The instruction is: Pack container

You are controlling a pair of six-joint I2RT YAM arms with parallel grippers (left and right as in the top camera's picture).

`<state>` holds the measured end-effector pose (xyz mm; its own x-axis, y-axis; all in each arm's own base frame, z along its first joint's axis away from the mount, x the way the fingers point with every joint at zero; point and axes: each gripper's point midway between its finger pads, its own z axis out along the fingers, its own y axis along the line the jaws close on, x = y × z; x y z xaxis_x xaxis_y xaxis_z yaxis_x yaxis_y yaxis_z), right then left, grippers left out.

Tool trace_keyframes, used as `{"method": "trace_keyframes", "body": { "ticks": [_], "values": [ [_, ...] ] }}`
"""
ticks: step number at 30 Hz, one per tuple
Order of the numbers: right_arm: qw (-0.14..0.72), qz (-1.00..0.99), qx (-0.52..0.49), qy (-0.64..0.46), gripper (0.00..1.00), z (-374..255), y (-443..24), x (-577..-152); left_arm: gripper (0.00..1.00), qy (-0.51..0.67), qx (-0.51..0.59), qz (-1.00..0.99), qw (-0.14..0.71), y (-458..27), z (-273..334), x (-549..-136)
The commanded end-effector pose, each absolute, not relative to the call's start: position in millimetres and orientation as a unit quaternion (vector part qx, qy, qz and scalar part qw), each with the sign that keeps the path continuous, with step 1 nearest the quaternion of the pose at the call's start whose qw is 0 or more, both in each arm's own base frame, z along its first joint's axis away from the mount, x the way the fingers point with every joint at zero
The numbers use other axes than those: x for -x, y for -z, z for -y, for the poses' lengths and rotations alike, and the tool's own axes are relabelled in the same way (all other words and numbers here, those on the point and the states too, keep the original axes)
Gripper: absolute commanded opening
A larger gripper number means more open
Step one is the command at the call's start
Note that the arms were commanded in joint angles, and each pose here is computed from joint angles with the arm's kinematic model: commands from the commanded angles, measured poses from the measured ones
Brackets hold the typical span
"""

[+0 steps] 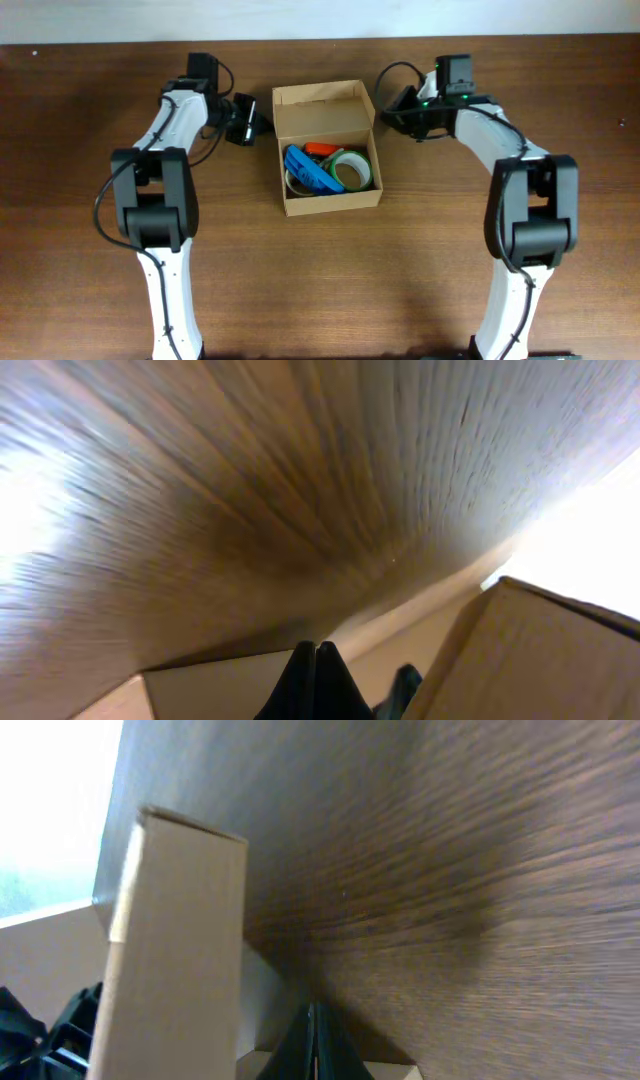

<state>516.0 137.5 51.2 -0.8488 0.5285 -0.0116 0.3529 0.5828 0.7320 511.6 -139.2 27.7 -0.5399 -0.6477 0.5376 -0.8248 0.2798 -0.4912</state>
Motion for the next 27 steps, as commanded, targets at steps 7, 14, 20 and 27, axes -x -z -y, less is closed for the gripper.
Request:
{"method": "trace_keyframes", "body": {
  "ticks": [7,14,20,27],
  "values": [
    [0.120,-0.875,-0.230,-0.409,0.04,-161.9,-47.1,-525.3,0.02,-0.407,-0.447,0.783,0.145,-14.6,166.0,-513.0],
    [0.161,-0.870,-0.171,-0.434,0.04,-169.3,-62.6,-535.3,0.02,-0.438,-0.423,0.783,0.126,-23.9,170.8,-524.6],
    [0.166,-0.869,-0.124,-0.449,0.04,-175.9,-68.0,-530.7,0.02,-0.462,-0.383,0.792,0.110,-34.8,170.5,-529.3],
    [0.185,-0.864,-0.082,-0.460,0.04,-178.4,-86.4,-528.7,0.02,-0.492,-0.341,0.793,0.114,-45.2,177.6,-525.0]
  ]
}}
